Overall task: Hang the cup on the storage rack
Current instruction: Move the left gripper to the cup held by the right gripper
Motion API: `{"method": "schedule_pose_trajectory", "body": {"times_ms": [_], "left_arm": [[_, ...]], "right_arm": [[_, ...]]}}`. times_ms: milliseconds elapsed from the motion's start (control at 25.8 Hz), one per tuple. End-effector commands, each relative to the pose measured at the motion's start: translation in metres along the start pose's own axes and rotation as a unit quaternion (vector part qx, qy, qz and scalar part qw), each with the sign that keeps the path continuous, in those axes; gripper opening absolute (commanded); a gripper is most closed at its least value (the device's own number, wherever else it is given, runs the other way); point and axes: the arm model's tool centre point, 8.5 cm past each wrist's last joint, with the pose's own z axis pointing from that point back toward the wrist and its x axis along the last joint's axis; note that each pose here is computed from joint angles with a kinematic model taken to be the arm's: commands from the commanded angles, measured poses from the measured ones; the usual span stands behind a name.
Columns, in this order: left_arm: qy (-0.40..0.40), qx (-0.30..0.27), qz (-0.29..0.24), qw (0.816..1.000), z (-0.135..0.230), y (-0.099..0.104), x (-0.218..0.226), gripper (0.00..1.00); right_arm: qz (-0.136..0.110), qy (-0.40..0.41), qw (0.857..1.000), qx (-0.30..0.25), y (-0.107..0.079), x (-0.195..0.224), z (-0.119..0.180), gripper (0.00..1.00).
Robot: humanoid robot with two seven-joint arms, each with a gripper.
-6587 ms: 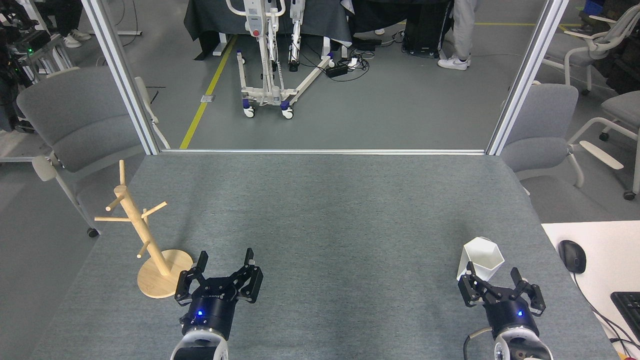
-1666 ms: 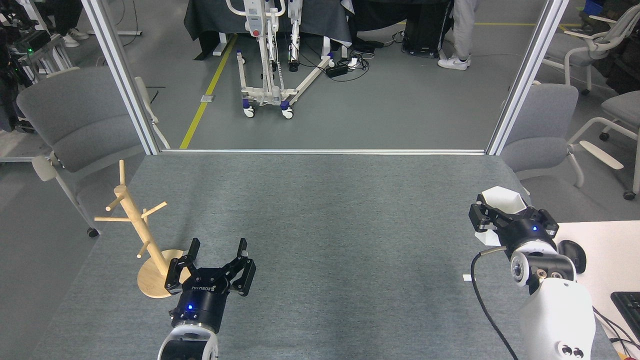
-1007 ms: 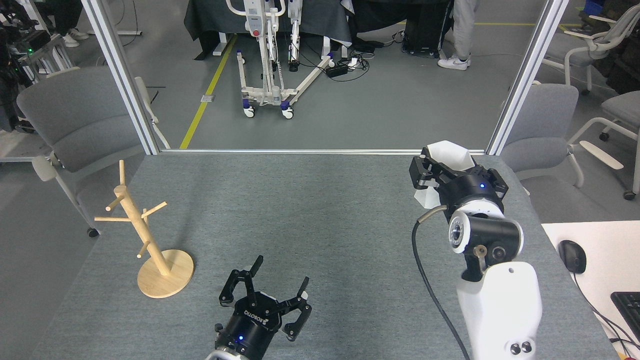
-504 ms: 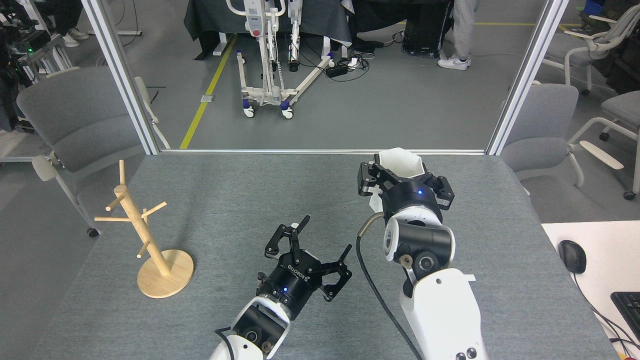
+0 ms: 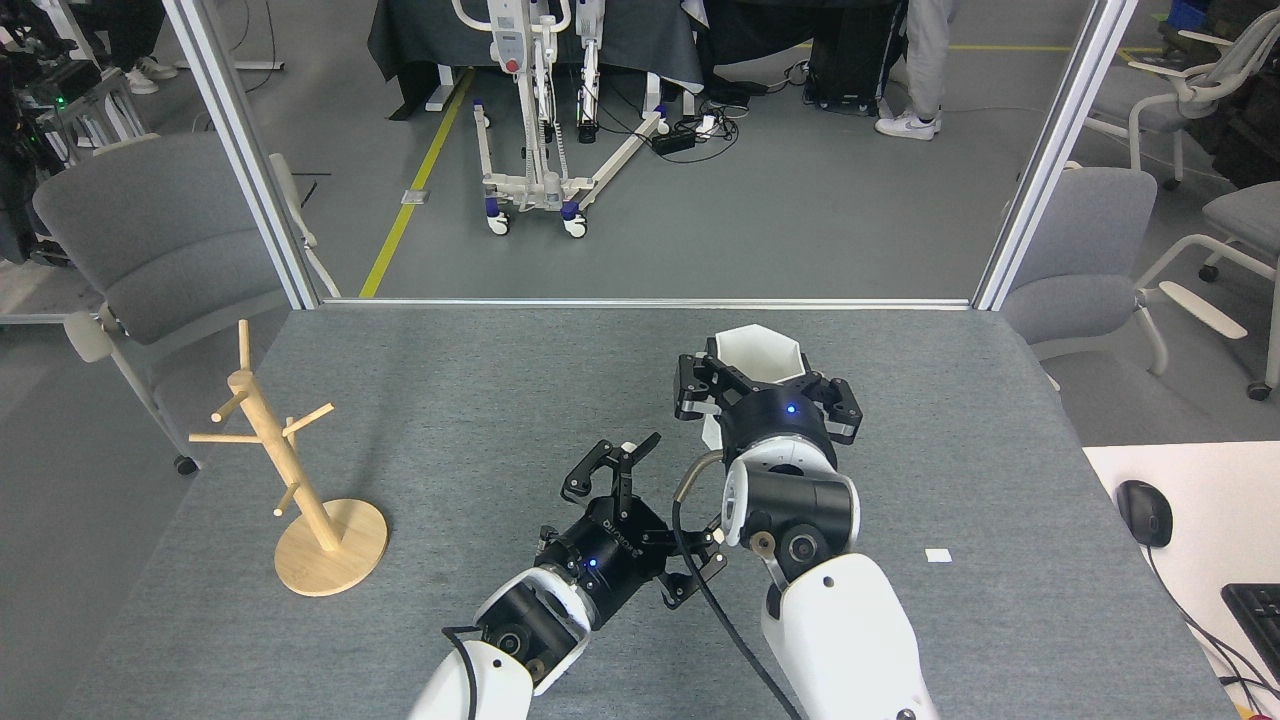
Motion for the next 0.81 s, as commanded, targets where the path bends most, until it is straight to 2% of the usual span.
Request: {"method": "schedule_pose_trajectory", "body": {"times_ms": [0,271,542,775], "left_arm": [[-0.02,-0.019,-0.005,1.0,-0.006,0.005,0.002,0.99],[-0.068,-0.031,-0.007,0.997,-0.013,0.013,0.011,0.99],[-0.073,-0.039,-0.009,0.997,-0.025,0.024,0.011,0.99],[-0.073,-0.059,0.002,0.996,-0.037,0.016,0.007,0.99]], "right_arm": [[0.004,0.002,1.0,0.014,0.01,0.001,-0.003,0.01],[0.011,-0.001,1.0,0.022,0.015,0.005,-0.004,0.01],[0.017,-0.007,0.999,0.031,0.023,0.012,-0.004,0.01],[0.015,-0.01,0.999,0.034,0.024,0.017,-0.004,0.01]]}}
